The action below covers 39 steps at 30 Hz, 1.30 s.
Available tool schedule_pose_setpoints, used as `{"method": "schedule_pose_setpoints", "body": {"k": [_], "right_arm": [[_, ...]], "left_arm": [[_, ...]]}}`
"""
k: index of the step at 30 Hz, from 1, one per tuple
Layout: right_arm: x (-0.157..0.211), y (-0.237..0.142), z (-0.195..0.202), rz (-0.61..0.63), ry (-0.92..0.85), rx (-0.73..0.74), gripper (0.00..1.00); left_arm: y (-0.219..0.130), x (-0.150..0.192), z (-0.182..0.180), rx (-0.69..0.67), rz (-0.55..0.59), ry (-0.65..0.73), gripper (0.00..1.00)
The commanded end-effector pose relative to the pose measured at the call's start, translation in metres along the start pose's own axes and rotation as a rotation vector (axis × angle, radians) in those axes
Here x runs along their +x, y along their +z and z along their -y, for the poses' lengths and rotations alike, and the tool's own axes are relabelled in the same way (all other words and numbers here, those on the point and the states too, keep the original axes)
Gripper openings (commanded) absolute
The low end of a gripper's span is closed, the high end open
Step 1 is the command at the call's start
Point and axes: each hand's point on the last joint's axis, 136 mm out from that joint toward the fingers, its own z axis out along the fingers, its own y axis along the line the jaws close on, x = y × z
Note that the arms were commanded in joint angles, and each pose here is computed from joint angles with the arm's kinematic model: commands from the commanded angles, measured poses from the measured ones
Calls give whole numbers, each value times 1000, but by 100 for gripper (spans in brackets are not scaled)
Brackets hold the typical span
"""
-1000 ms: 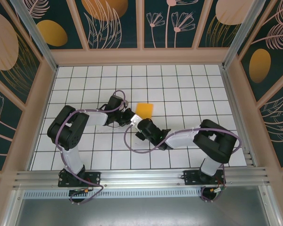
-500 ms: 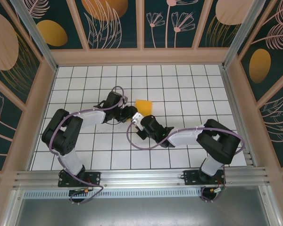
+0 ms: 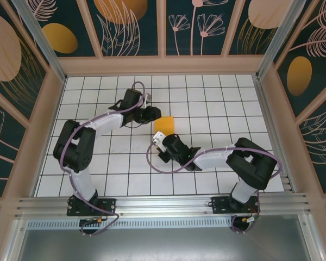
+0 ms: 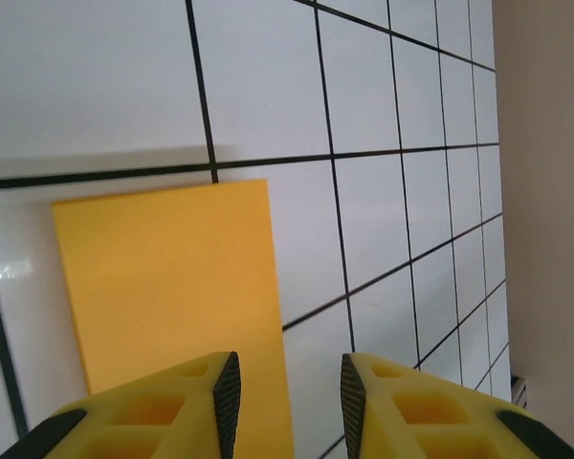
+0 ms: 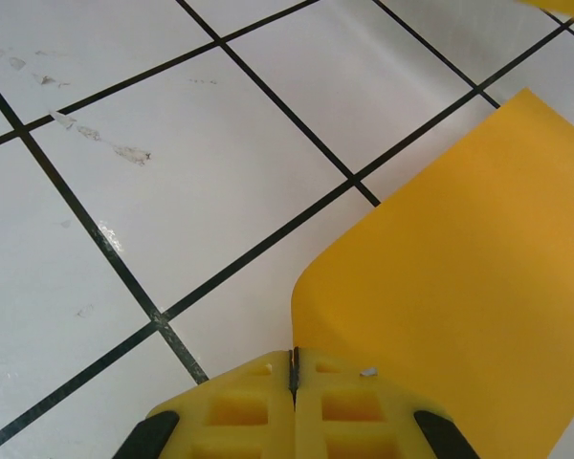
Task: Fold a paper plane with a square sheet of paper (fold left side to right side)
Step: Third fold the triangle at the center of the table.
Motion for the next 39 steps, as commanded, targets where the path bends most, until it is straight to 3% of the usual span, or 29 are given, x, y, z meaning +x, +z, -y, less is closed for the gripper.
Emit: {"method": "schedule_pose_setpoints", "body": {"k": [1, 12, 27, 39], "right_arm": [[8, 1, -2, -21, 28, -14, 0], [12, 6, -7, -42, 64, -50, 0], [1, 3, 6, -44, 281, -234, 0], [13, 6, 47, -86, 473, -197, 0]], "left_arm": [[26, 12, 1, 36, -97, 38, 35], [82, 27, -34, -80, -212, 73, 30], [93, 48, -73, -197, -262, 73, 26], [97, 51, -74, -206, -270, 78, 25]]}}
